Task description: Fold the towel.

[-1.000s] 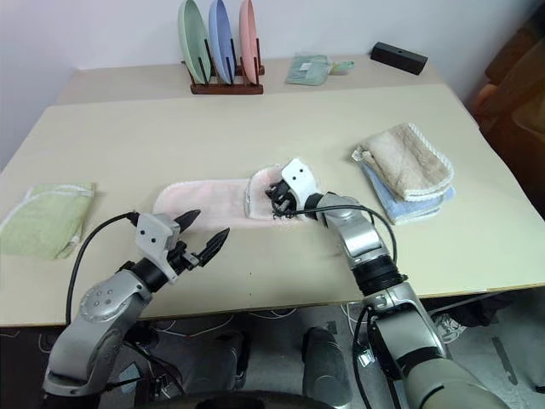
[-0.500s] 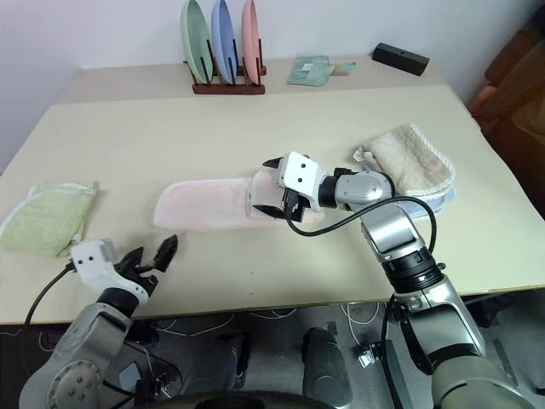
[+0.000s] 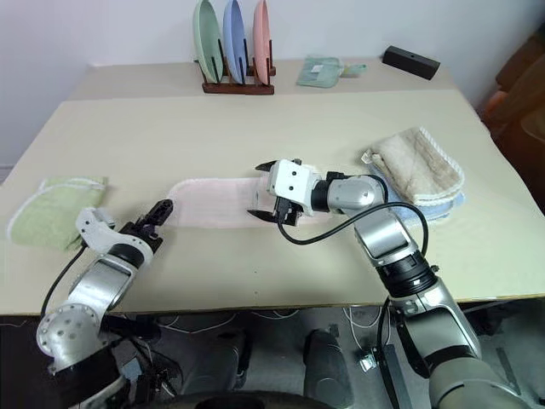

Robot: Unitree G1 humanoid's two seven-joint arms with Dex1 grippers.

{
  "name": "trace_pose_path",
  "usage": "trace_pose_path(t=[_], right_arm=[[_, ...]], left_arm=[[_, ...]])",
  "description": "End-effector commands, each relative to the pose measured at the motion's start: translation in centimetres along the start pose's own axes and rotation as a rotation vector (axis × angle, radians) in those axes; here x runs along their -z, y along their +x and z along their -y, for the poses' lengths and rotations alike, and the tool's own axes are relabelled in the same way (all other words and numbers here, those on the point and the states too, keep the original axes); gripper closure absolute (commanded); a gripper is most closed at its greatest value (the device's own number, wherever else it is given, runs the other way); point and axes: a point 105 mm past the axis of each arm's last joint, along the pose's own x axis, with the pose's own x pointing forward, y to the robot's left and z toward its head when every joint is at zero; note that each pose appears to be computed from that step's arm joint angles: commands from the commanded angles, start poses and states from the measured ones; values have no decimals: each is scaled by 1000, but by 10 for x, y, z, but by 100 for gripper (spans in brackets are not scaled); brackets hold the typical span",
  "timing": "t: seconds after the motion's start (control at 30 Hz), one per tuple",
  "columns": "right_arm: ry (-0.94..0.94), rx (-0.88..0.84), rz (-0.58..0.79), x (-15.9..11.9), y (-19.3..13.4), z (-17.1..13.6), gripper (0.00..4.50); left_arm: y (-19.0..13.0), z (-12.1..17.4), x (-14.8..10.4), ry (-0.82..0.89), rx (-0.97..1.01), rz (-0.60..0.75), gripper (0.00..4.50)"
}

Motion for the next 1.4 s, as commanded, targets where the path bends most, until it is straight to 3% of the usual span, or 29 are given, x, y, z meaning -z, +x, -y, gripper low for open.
trace_pose_path(t=[0.03,0.2,0.23,0.27,0.4,0.63,0.8,0.93,1.1,1.23,1.4], right_arm=[[-47,20,37,-13,-3,1,0],[-49,26,30,-12,-5,0,0],[-49,28,27,-12,-5,-1,0],[-49,29,25,-11,-6,-2,0],[-49,29,16,-8,-6,-4,0],[-53,29,-12,-1,-10,-7,0],[-49,30,-17,1,-9,-7,0],[-39,34,-23,4,-7,-9,0],[-32,78,-68,17,-12,-4,0],[-34,111,-99,25,-18,1,0],[-31,144,-129,31,-29,4,0]], left_arm=[[12,16,20,-71,49,-99,127],[18,23,17,-115,55,-94,387],[18,23,15,-116,56,-87,431],[17,24,11,-111,61,-71,446],[9,30,-9,-37,108,7,446],[-24,37,-67,285,197,182,446],[-34,50,-75,532,279,151,446],[-29,84,-46,780,447,37,446],[-22,116,25,1010,689,-163,446],[-7,115,61,1083,708,-263,446],[11,104,80,1096,639,-319,446]])
